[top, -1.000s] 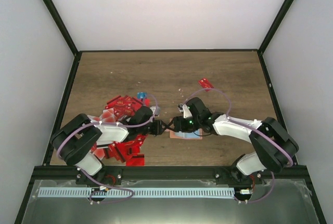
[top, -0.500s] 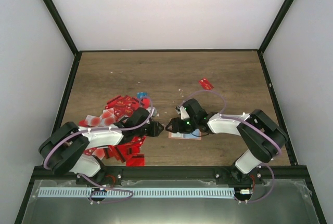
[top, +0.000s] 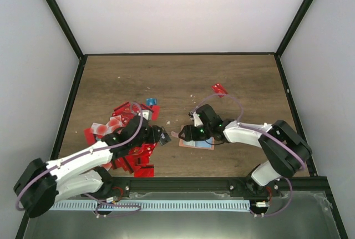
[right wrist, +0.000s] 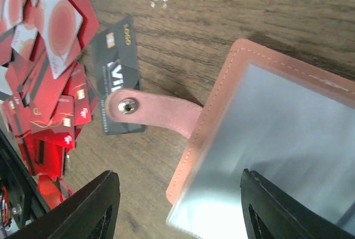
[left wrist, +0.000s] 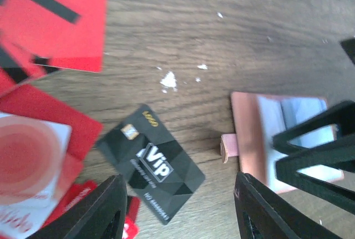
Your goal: Put the credit cards into the card holder
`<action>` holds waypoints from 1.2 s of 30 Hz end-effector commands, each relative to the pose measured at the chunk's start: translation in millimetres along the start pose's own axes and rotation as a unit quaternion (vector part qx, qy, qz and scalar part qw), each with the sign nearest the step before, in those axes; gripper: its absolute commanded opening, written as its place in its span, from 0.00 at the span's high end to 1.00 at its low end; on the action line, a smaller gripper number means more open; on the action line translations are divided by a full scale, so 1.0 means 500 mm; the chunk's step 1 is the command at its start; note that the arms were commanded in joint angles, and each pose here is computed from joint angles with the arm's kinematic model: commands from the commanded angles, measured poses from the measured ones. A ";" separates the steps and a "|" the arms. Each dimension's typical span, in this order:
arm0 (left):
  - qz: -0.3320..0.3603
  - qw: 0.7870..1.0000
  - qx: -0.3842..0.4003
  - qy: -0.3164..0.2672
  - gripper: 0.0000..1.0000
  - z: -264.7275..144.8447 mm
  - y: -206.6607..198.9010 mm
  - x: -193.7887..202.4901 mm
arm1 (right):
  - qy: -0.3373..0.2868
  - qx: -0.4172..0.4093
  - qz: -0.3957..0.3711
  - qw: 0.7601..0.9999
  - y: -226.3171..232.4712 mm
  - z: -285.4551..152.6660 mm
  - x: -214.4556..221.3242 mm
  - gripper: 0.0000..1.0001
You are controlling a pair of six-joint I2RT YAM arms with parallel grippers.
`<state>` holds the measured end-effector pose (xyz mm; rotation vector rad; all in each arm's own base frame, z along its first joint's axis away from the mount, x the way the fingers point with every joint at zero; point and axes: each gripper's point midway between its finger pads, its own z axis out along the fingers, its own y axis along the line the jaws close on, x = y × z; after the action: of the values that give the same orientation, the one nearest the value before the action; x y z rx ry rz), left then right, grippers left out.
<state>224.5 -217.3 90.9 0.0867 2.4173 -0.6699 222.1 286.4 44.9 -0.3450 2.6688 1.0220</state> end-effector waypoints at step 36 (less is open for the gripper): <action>-0.084 0.969 -0.220 0.072 0.32 -0.018 0.215 0.070 | -0.044 -0.064 -0.088 0.993 0.121 -0.039 -0.100 0.37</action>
<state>224.9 -117.7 37.8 -0.3098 2.5825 -0.1834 240.6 308.1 102.5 -0.4730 2.5030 1.0849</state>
